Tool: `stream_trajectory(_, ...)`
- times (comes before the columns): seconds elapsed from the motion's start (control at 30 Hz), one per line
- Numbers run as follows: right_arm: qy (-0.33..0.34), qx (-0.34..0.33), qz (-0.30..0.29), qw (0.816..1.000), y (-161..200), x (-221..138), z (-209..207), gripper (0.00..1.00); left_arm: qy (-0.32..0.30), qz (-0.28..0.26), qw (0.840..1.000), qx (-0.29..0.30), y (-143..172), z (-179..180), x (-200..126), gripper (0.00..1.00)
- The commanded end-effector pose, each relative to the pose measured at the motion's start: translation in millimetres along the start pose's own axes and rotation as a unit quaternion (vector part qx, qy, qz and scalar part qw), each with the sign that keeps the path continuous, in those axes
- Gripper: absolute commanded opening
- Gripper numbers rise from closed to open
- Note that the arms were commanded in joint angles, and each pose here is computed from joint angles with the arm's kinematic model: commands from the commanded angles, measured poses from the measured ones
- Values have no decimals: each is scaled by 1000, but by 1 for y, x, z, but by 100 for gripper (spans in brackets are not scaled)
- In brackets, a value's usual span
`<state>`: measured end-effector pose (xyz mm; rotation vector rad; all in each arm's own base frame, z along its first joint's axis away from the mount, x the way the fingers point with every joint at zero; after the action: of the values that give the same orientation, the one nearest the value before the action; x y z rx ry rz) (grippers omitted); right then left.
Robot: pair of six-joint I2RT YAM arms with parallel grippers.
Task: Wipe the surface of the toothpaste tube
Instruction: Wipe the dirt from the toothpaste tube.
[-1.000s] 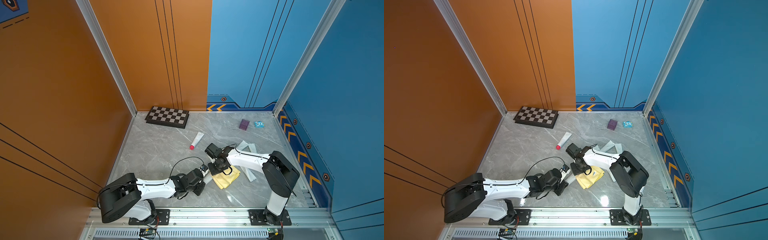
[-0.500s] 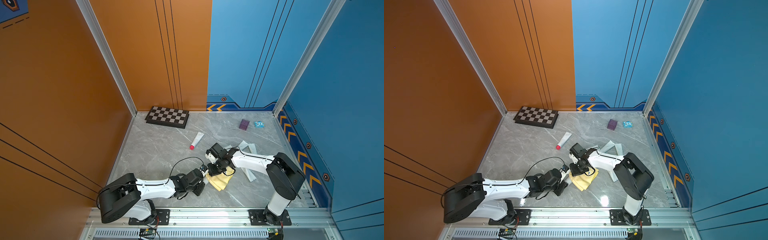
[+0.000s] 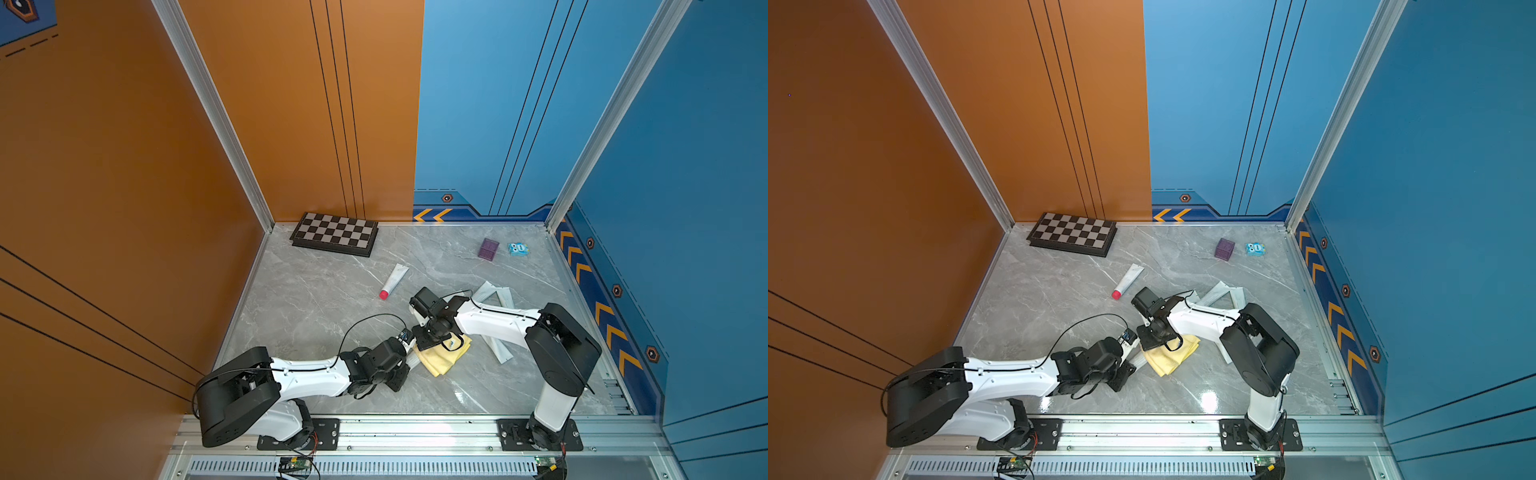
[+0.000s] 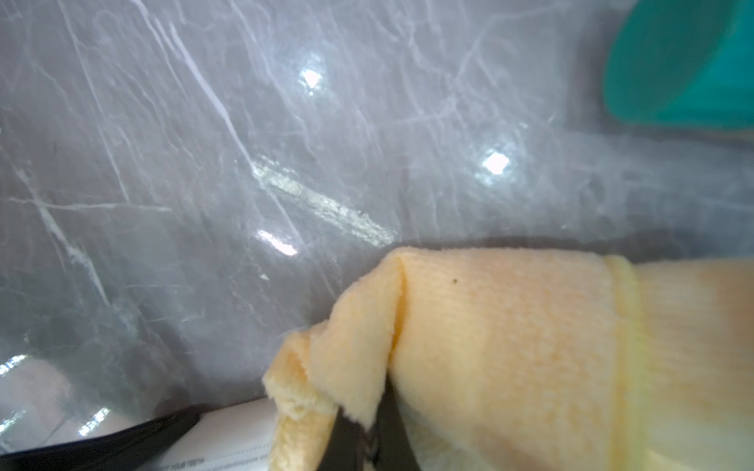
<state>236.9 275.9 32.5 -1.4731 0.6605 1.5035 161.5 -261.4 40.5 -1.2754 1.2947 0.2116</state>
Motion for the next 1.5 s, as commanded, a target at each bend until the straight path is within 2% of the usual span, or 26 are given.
stream_trajectory(0.0, 162, -9, 179, 970, 97, 30, -64, 0, -39, 66, 997, 29, 38, 17, 6, 23)
stream_trajectory(0.1, 160, -6, 177, 971, 98, 27, -64, 0, -39, 66, 997, 29, 38, 18, 6, 23)
stream_trajectory(0.2, 125, -3, 176, 976, 100, 24, -53, 0, -38, 65, 997, 29, 37, 17, 6, 23)
stream_trajectory(0.27, 57, 9, 171, 984, 102, 23, -32, 0, -40, 66, 997, 30, 37, 18, 6, 23)
stream_trajectory(0.37, -40, 14, 168, 985, 104, 19, 3, 0, -41, 66, 997, 30, 37, 18, 6, 23)
stream_trajectory(0.47, -101, 12, 172, 980, 108, 16, 29, 0, -41, 65, 997, 29, 37, 18, 6, 23)
stream_trajectory(0.57, -131, 14, 179, 975, 112, 15, 40, 0, -40, 65, 997, 29, 37, 18, 6, 23)
stream_trajectory(0.63, -118, 14, 181, 976, 115, 16, 35, 0, -41, 64, 997, 29, 36, 18, 6, 23)
stream_trajectory(0.7, -72, 11, 187, 980, 120, 17, 19, 0, -43, 64, 997, 29, 37, 18, 5, 23)
stream_trajectory(0.8, 33, 3, 190, 981, 126, 15, -16, 0, -47, 61, 997, 28, 36, 20, 4, 23)
stream_trajectory(0.9, 133, 0, 185, 974, 129, 9, -48, 0, -50, 59, 997, 25, 36, 22, 4, 23)
stream_trajectory(1.2, 239, 13, 154, 959, 122, 3, -80, 0, -46, 60, 997, 26, 36, 20, 3, 23)
stream_trajectory(1.3, 248, 29, 116, 961, 109, -10, -87, 0, -45, 59, 997, 26, 36, 20, 3, 23)
stream_trajectory(1.47, 150, 87, 45, 984, 78, -34, -80, 0, -42, 61, 997, 27, 36, 18, 3, 23)
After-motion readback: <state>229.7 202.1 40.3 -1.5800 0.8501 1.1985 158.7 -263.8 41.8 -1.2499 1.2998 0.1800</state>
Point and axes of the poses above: each gripper's point midway between its finger pads, its own x axis out along the fingers, its own z axis along the line the jaws close on, y = z × x, the point moved 2 cm from there along -x, back along the fingers, and after that the axes turned 4 degrees about -x, right-handed, at the moved point
